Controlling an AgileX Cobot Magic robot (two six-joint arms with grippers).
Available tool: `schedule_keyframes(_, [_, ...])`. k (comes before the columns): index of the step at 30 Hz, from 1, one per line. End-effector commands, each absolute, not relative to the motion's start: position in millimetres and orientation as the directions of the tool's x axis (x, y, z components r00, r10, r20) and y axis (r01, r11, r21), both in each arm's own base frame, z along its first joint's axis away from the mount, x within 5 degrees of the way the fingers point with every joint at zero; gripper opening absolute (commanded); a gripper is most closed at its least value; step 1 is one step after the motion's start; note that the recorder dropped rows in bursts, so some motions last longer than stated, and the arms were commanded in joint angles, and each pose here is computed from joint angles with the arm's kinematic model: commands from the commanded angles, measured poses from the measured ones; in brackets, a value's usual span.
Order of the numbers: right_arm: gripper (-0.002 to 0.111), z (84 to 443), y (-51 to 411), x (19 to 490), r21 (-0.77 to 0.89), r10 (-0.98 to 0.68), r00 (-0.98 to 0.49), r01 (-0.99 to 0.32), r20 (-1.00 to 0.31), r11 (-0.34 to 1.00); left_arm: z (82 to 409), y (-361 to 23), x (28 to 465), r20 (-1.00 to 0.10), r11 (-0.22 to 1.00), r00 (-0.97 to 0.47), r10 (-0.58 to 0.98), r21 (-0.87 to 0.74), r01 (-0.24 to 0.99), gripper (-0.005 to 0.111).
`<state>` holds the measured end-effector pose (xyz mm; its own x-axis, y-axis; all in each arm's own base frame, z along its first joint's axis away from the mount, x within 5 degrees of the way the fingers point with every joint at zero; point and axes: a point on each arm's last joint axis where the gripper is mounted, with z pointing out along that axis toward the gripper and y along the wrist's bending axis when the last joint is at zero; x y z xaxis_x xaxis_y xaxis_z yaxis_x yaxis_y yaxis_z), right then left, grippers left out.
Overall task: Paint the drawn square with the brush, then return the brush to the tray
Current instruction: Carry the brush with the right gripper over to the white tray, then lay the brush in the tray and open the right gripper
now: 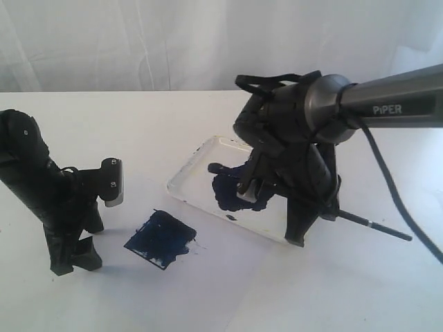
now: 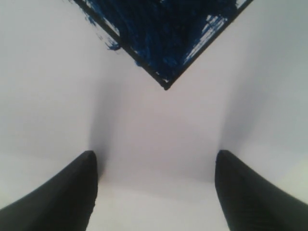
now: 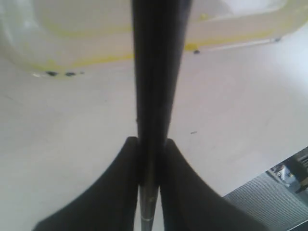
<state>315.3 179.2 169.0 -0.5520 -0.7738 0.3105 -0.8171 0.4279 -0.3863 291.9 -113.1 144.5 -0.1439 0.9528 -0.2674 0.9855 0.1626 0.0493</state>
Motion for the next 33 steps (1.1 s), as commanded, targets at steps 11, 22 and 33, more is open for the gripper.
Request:
schedule_keyframes(11, [0.000,156.5,137.1,351.9,-0.361,-0.754,-0.633,-0.754,0.177,0.549,138.0,-111.7,287.5,-0.229,0.120,-0.111,0.967,0.026,0.992,0.071])
schedule_keyframes(22, [0.000,139.9,130.2,357.5,-0.383,-0.778,-0.549,-0.819,0.307,0.427,138.0,-111.7,287.5,-0.229,0.120,-0.111,0.967,0.026,0.992,0.071])
schedule_keyframes(33, [0.004,142.3,137.9,363.4,-0.341,-0.810,-0.514,-0.843,0.282,0.415,138.0,-111.7,287.5,-0.229,0.120,-0.111,0.967,0.026,0.992,0.071])
